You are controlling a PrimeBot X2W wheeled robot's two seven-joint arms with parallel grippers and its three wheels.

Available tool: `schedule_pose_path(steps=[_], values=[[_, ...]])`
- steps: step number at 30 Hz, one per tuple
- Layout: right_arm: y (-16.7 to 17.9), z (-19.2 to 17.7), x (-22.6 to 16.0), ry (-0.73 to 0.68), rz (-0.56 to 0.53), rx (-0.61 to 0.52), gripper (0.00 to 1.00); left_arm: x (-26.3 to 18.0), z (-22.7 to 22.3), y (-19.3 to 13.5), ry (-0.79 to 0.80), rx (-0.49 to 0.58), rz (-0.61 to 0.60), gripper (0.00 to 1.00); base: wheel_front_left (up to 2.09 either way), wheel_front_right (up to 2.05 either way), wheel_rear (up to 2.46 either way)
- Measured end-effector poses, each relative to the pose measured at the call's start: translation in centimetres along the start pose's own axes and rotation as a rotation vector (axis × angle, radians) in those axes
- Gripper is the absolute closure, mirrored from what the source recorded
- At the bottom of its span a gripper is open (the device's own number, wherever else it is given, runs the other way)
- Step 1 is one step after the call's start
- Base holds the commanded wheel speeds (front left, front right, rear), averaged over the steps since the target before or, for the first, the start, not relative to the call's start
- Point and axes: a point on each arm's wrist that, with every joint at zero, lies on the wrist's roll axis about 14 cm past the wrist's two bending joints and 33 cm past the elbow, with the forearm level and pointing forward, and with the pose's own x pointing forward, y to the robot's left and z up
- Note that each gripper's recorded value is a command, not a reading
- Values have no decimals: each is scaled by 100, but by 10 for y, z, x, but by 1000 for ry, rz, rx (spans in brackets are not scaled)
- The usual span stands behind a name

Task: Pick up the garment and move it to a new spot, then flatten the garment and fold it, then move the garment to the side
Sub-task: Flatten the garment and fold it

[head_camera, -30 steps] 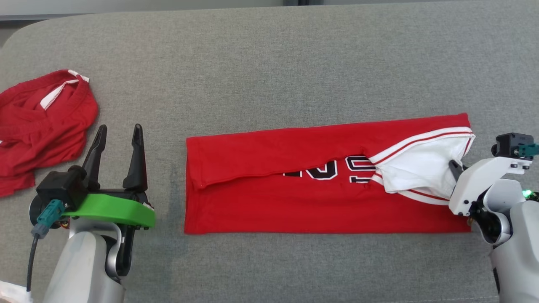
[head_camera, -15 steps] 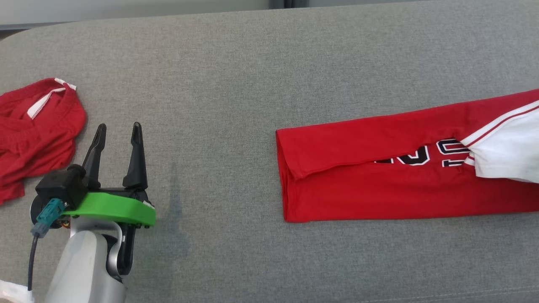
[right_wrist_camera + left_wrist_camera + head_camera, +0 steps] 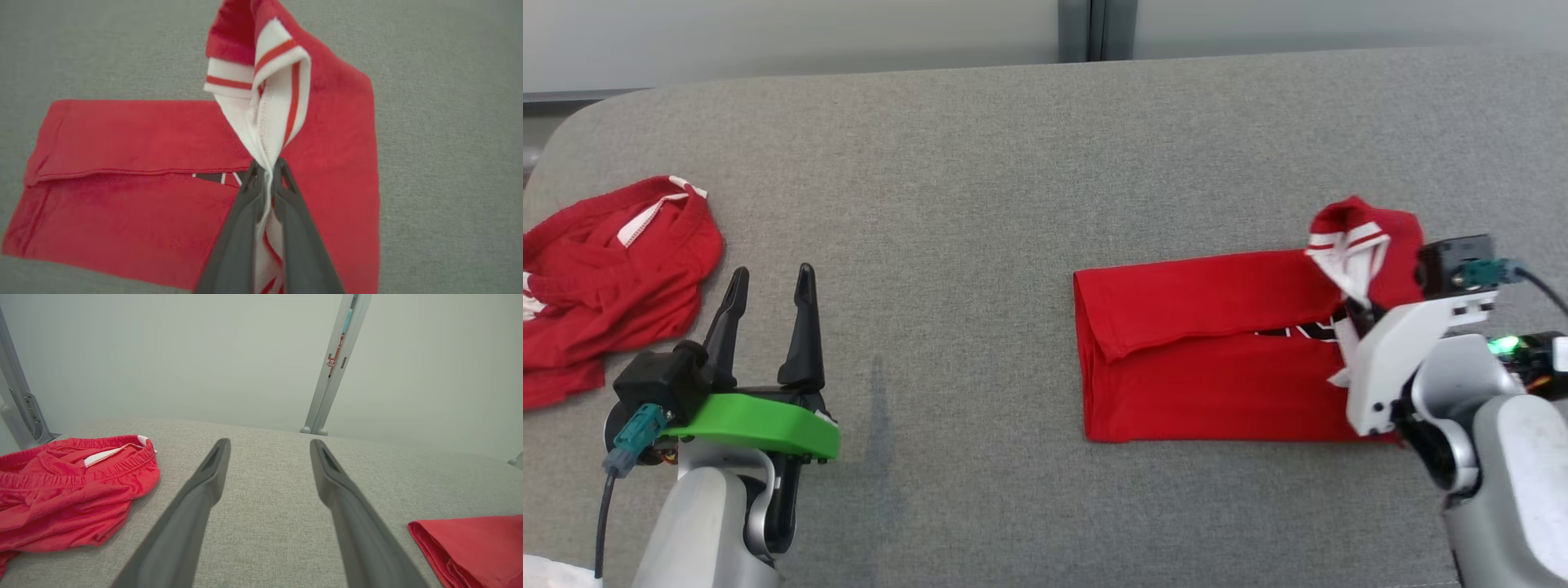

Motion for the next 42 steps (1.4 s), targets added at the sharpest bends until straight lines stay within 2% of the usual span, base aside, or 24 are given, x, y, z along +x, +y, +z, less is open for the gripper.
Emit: schedule_pose_path(steps=[3,11,15,26,27,28,29,34,39,42], values=[[44,6,0,-11,111,-48,100,-1,2,1,-4,1,3,0,0,0,0],[121,13,18,30,307,-93,100,-2,-6,-2,19,-6,-4,0,0,0,0],[140,11,31,71,350,-117,100,1,-10,-4,30,1,-17,0,0,0,0],[164,-4,55,133,396,-142,100,-2,-13,8,43,3,15,0,0,0,0],[166,-6,55,138,400,-141,74,-2,-14,9,45,3,16,0,0,0,0],[167,-7,56,139,403,-141,31,-1,-14,9,44,3,16,0,0,0,0],[168,-8,56,145,407,-139,0,-1,-13,9,44,3,16,0,0,0,0],[184,7,48,71,472,-74,0,0,-13,7,41,0,12,0,0,0,0],[196,82,19,-232,583,116,0,1,-9,5,31,-3,7,0,0,0,0],[174,127,0,-451,540,153,0,2,-6,1,23,-4,-2,0,0,0,0]])
